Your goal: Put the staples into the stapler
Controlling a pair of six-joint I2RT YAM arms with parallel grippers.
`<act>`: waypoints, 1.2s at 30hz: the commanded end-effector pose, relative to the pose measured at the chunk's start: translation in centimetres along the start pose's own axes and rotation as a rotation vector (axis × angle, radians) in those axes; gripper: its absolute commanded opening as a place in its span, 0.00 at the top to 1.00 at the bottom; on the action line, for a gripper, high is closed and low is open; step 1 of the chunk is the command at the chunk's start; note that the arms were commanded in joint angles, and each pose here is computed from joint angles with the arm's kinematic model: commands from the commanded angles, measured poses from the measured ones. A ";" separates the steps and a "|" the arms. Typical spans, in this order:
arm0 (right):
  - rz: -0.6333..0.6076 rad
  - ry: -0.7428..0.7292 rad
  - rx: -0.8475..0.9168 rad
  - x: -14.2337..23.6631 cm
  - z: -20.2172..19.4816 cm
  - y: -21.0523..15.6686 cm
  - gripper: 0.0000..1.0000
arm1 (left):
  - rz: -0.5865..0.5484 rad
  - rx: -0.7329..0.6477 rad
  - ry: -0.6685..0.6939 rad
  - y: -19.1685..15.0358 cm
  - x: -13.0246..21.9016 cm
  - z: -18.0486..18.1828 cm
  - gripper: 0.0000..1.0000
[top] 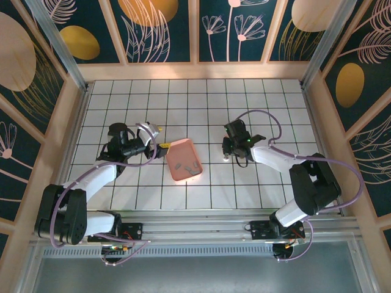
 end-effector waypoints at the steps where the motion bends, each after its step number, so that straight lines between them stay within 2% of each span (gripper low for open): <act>1: 0.019 0.005 0.010 -0.8 0.1 -0.8 0.79 | -0.027 -0.028 -0.004 0.8 -0.3 0.1 0.24; 23: 0.062 0.012 0.017 -2.1 0.1 -2.1 0.79 | -0.021 -0.028 -0.017 0.7 -0.5 -0.1 0.24; 28: 0.050 -0.020 0.025 -2.1 -0.4 -2.0 0.79 | -0.019 -0.032 -0.016 0.7 -0.4 -0.1 0.24; 36: 0.021 0.007 0.052 -1.3 0.0 -1.4 0.79 | -0.015 -0.032 -0.020 0.7 -0.5 -0.1 0.24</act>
Point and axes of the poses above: each hand's point on the last joint's axis, 136 mm out from that joint toward the fingers, its own x axis back along the fingers, its own z axis along the line the jaws close on, y = z × x, the point moved 3 cm from there along x, back along the fingers, and after that the axes turned 8 degrees about -x, right-handed, at the moved point
